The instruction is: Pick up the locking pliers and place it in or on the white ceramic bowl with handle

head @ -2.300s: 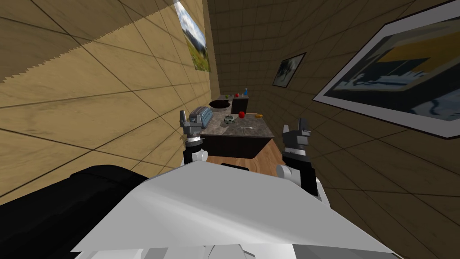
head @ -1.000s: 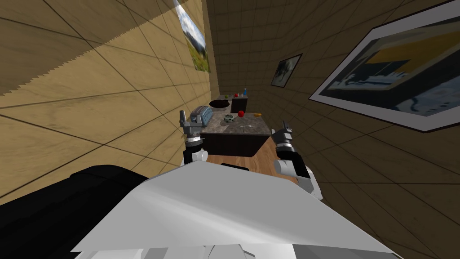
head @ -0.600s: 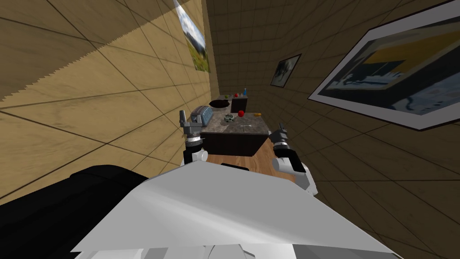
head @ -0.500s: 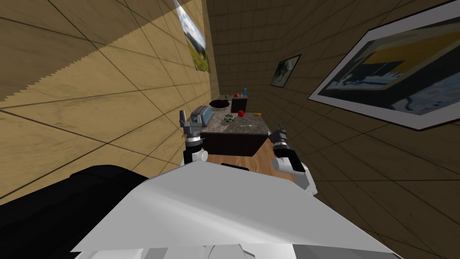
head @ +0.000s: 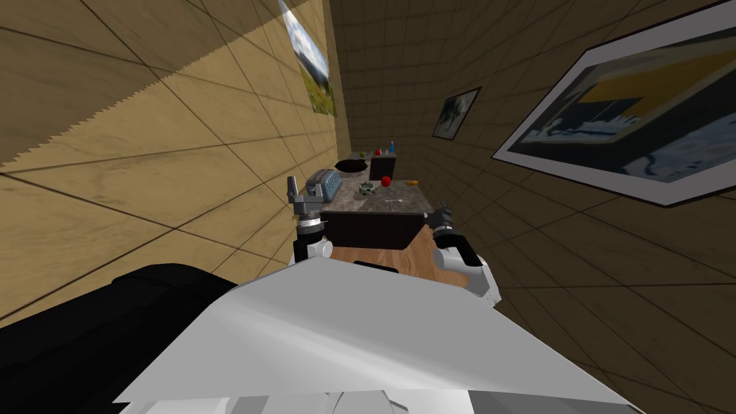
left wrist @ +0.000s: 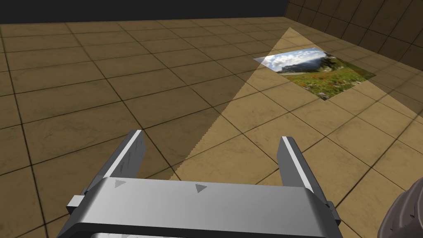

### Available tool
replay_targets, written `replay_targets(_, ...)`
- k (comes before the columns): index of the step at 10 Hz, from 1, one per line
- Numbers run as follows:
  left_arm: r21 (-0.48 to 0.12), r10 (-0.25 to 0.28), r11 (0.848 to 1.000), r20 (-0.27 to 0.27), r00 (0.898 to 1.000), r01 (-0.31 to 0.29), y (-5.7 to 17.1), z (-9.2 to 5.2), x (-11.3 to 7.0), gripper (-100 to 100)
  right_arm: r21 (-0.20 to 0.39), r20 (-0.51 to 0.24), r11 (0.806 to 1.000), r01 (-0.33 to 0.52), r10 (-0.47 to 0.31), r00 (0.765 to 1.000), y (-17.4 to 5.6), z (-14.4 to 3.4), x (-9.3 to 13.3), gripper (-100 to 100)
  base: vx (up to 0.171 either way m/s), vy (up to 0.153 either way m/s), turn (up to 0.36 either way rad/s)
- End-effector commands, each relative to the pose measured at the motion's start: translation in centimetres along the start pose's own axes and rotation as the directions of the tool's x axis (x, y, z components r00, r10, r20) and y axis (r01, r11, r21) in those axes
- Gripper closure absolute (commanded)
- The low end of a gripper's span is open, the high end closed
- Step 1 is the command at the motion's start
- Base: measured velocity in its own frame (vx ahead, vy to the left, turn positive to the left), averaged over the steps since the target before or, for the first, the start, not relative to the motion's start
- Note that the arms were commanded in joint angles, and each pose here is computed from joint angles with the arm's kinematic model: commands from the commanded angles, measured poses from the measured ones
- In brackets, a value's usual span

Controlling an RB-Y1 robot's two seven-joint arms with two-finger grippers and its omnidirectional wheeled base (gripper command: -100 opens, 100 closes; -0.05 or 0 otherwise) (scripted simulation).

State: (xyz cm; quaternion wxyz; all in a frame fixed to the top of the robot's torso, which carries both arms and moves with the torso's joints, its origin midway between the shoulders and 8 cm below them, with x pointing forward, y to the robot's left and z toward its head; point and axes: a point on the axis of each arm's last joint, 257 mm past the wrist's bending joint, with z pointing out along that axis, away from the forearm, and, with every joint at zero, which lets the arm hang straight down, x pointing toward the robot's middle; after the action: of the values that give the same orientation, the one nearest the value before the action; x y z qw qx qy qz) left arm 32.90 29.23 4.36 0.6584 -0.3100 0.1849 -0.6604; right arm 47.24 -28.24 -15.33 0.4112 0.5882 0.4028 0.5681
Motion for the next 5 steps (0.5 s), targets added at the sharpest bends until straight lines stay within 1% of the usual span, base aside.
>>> replay_targets(1, 0.000, 0.000, 1.000, 0.000, 1.000, 0.000, 0.0, 0.0, 0.0, 0, 0.040, 0.011, 0.998, -0.057, 0.057, 0.998, -1.0, 0.7, 0.0, -100, -0.013, 0.022, -0.014)
replay_targets(3, 0.000, 0.000, 1.000, 0.000, 1.000, 0.000, 0.0, 0.0, 0.0, 0, 0.072, 0.028, 0.996, -0.061, 0.059, 0.998, -1.8, 0.7, -0.4, -100, -0.005, 0.018, -0.003)
replay_targets(4, 0.000, 0.000, 1.000, 0.000, 1.000, 0.000, 0.0, 0.0, 0.0, 0, 0.100, 0.040, 0.988, -0.116, 0.113, 0.993, -2.7, 1.3, -0.4, -100, -0.002, 0.023, -0.013)
replay_targets(5, 0.000, 0.000, 1.000, 0.000, 1.000, 0.000, 0.0, 0.0, 0.0, 0, 0.122, 0.053, 0.985, -0.120, 0.115, 0.992, -3.2, 1.2, -0.6, -100, -0.002, 0.025, -0.007)
